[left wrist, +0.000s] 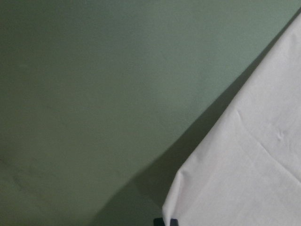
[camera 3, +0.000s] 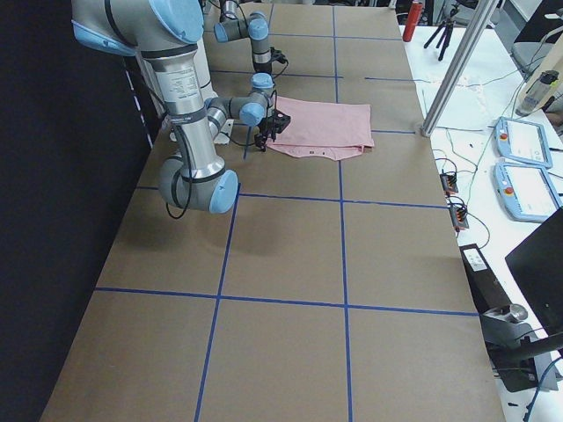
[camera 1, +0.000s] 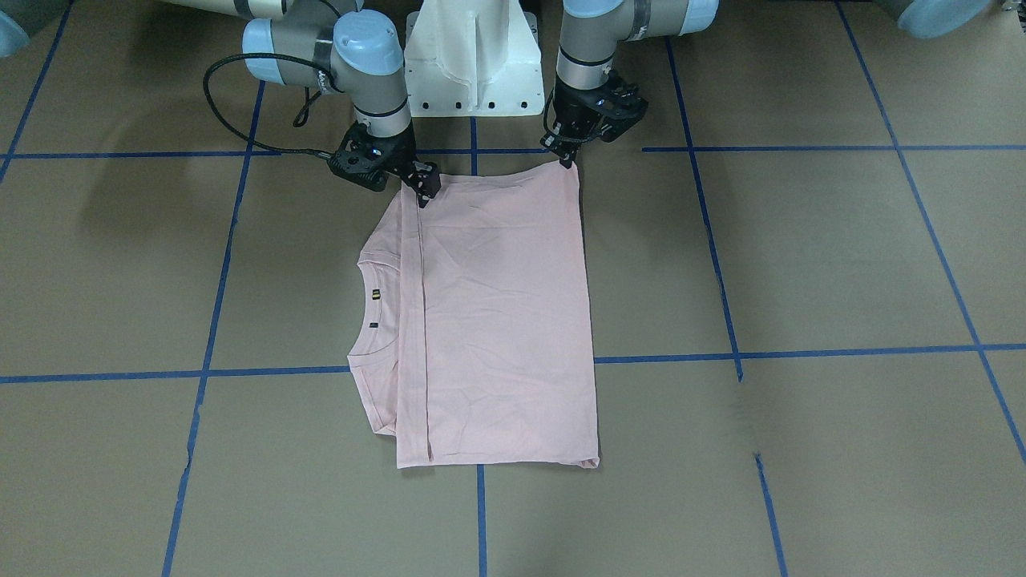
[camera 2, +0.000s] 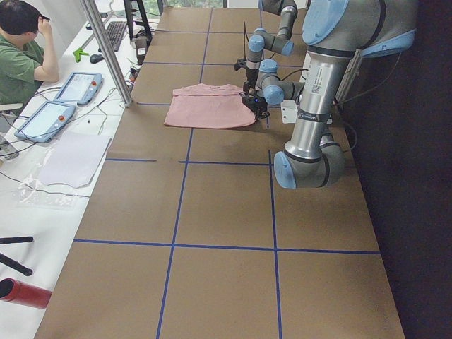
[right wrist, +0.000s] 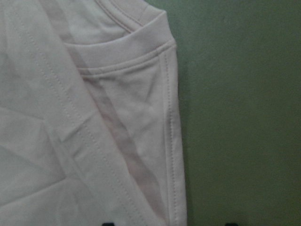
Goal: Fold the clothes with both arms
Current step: 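Grasp the shirt's two near corners with both grippers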
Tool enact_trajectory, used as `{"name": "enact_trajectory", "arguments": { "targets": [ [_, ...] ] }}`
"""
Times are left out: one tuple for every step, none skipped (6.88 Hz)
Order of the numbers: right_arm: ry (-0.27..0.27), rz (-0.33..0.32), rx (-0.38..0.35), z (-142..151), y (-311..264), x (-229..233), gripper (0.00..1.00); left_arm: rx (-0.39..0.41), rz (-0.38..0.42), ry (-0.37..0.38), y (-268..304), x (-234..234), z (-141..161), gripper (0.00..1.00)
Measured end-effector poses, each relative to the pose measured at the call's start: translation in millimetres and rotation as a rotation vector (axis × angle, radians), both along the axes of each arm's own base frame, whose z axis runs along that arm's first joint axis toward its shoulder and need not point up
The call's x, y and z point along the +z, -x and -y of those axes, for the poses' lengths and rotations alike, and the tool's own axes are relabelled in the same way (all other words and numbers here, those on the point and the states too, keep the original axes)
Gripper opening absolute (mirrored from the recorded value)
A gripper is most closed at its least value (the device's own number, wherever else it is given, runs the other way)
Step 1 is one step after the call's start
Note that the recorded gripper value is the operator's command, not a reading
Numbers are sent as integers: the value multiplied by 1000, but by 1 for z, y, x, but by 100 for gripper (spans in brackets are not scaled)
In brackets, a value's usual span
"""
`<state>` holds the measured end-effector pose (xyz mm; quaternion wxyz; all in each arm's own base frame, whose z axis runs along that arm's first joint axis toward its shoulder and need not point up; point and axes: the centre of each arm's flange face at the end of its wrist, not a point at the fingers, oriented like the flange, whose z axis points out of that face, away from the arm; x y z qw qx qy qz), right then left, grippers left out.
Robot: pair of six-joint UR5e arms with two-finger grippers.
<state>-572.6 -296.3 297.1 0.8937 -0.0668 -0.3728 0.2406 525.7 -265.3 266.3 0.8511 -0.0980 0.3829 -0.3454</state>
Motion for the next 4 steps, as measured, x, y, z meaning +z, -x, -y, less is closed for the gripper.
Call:
{"name": "enact_trajectory", "arguments": {
  "targets": [
    [-1,5,0,0,0,-2,48,-1,1,0,0,1,0,0],
    [-2,10,1,1,-1,-5,41,-1,2,0,0,1,1,0],
    [-2,13,2,2,-3,-7,24,-2,4,0,0,2,1,0],
    [-2,17,3,4,-4,-8,6,-2,5,0,0,3,1,0]
  ]
}}
